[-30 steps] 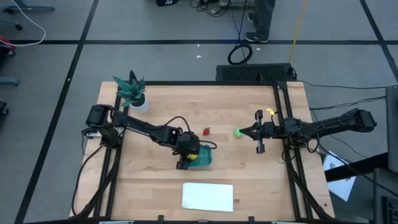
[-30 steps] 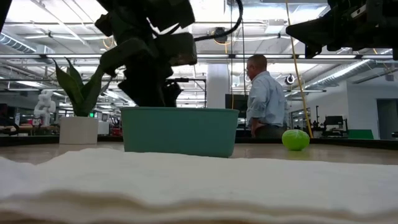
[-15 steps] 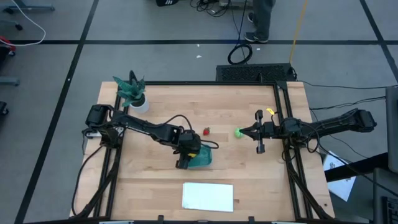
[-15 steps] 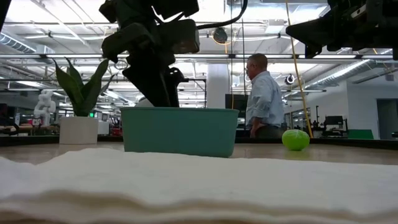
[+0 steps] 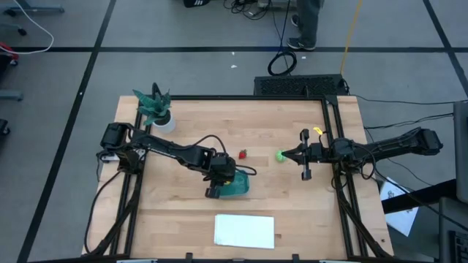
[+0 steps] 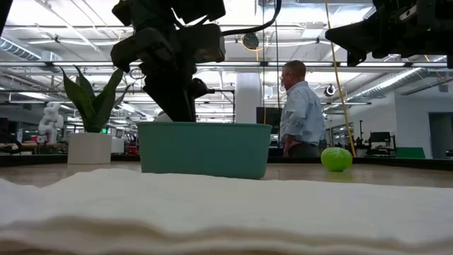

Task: Pick and placing Produce into tupperware
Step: Put the green cabbage into the blue bin

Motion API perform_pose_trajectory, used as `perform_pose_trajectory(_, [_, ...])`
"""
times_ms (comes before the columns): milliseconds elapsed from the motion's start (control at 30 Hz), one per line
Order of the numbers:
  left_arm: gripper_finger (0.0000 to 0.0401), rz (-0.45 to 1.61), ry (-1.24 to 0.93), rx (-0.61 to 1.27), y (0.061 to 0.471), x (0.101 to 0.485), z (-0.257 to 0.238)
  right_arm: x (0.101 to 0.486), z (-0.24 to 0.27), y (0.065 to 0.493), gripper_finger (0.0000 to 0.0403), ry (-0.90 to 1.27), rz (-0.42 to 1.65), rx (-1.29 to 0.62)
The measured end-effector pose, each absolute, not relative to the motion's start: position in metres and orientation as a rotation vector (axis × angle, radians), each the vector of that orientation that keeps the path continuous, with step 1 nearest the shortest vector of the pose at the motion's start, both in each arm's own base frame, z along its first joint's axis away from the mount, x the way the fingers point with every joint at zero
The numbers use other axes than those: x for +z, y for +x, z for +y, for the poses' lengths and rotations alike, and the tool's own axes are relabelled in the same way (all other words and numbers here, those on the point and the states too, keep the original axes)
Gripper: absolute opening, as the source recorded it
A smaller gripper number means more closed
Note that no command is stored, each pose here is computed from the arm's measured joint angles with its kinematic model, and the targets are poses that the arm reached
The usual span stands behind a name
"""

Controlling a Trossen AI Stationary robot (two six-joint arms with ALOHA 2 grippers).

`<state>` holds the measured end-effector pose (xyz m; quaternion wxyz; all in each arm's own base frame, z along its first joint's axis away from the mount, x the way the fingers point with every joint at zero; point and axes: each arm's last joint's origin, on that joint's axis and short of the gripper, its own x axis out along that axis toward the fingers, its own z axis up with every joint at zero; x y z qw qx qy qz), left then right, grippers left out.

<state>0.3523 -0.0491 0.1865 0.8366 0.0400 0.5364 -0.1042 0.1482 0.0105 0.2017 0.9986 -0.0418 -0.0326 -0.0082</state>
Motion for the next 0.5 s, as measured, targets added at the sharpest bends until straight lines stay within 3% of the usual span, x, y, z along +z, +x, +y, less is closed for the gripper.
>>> perform_pose_trajectory(500, [0.0002, 1.135, 0.094, -0.226, 0.3522, 0.1865, -0.0491, 0.2016, 0.0105, 0.1482, 0.0000, -0.084, -0.065, -0.016])
